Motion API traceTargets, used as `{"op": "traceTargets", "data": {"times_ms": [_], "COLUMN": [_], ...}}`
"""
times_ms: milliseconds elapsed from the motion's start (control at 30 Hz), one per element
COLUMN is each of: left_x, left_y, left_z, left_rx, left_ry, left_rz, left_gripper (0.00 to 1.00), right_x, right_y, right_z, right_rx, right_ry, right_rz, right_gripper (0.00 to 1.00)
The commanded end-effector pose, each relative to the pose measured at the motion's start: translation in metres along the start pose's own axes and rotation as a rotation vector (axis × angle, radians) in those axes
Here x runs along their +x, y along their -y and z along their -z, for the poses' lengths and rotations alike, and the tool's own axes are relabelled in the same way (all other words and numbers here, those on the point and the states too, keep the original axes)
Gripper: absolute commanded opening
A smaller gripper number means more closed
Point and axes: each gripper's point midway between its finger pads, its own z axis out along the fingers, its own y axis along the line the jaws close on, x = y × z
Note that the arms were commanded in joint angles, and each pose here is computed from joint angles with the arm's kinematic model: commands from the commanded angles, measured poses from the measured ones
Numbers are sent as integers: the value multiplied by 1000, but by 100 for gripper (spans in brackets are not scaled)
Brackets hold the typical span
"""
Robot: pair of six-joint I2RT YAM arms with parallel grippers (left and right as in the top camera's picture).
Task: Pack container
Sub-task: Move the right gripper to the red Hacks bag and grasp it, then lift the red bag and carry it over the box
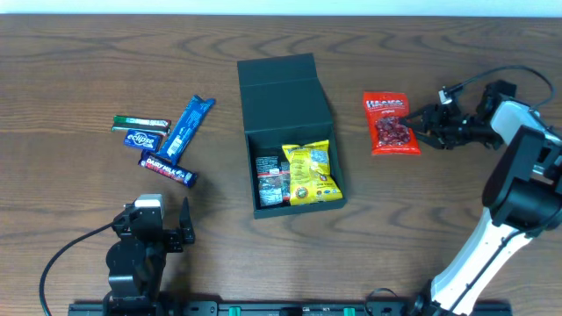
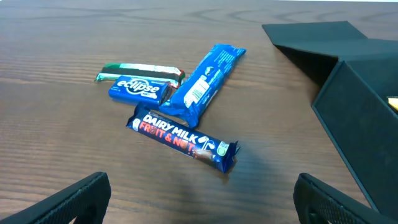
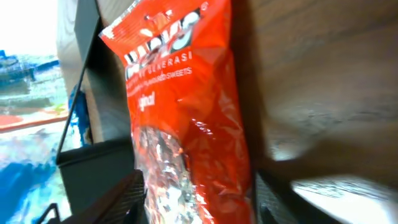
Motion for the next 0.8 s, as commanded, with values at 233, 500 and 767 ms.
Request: {"op": "traceTargets", "data": {"times_ms": [233,500,767], "left_x": [7,7,7], "left_y": [-2,-2,-2], "left_z": [-3,-3,-3], "left_rx": [-11,-11,-11], "left_ry": [-13,-13,-13], "left_rz": [-13,-13,-13], "left_gripper": [95,95,95], "right_x": [19,28,27], "right_y": [8,6,-2], "right_z": [-30,-45,-41], "right_rx": [32,95,92], "right_ry": [-92,-136,-150], "right_rz": [9,35,-7], "right_gripper": [37,8,2]}}
